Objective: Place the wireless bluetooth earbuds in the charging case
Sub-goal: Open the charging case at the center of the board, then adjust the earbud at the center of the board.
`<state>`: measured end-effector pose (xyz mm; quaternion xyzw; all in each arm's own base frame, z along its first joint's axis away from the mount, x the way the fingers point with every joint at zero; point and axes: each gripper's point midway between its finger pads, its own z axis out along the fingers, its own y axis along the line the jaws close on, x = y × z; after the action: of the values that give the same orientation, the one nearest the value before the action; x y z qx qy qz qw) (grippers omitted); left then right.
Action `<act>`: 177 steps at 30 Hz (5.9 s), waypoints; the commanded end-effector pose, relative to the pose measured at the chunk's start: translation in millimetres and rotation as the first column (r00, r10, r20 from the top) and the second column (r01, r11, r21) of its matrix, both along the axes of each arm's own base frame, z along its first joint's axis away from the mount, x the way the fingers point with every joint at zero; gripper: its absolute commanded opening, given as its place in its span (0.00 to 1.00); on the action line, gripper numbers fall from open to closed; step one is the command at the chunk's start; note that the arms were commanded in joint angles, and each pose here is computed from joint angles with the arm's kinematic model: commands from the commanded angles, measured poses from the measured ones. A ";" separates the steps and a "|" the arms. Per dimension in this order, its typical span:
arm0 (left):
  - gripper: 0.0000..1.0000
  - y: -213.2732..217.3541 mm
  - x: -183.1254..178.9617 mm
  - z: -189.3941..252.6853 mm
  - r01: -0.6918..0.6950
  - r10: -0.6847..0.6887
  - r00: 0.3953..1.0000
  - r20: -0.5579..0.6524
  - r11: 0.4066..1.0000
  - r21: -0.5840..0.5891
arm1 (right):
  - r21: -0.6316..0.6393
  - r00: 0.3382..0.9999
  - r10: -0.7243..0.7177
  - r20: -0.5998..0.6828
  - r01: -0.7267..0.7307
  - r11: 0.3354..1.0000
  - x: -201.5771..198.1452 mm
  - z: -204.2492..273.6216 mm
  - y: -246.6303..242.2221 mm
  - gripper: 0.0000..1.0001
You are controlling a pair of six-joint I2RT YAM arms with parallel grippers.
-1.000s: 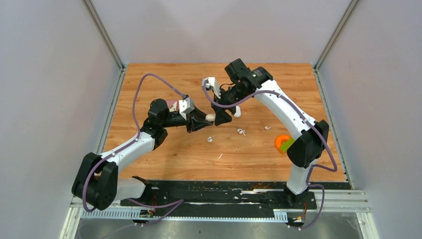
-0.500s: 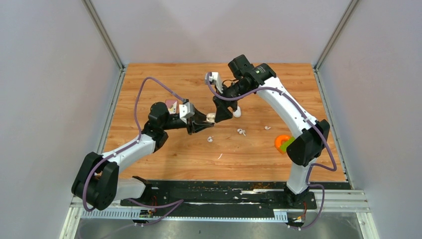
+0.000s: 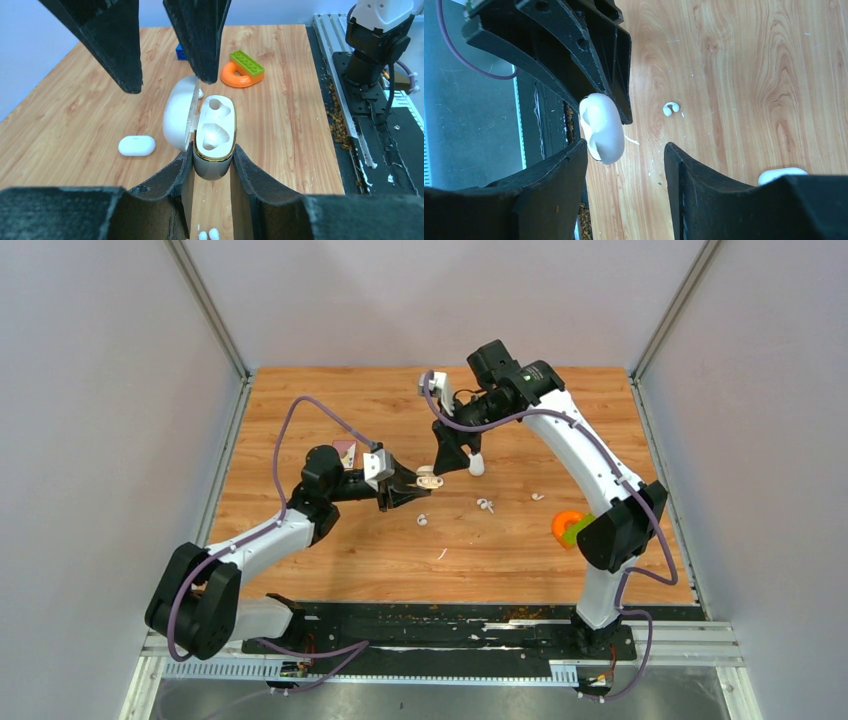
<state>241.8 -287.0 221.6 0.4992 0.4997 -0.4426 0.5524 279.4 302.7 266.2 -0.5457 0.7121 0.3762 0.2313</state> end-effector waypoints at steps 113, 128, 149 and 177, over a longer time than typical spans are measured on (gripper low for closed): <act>0.00 82.8 19.6 56.2 -0.343 0.355 0.928 -0.113 0.932 0.114 | -0.571 0.947 -0.297 -0.125 0.176 0.802 46.1 -208.6 -116.0 0.37; 0.00 86.0 22.6 54.4 -0.359 0.371 0.923 -0.106 0.926 0.119 | -0.576 0.937 -0.319 -0.144 0.182 0.797 51.9 -229.9 -104.8 0.37; 0.00 88.3 23.8 50.9 -0.367 0.380 0.918 -0.112 0.923 0.117 | -0.508 0.951 -0.297 -0.088 0.213 0.835 59.3 -193.6 -112.2 0.40; 0.00 93.4 27.3 56.6 -0.388 0.398 0.912 -0.098 0.915 0.106 | -0.405 0.980 0.017 0.201 0.067 0.912 83.4 -227.3 -136.0 0.39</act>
<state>268.4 -195.6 257.0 0.3800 0.6617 -0.3373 0.5513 363.3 163.3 46.2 -0.5845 0.7735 0.1578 0.1875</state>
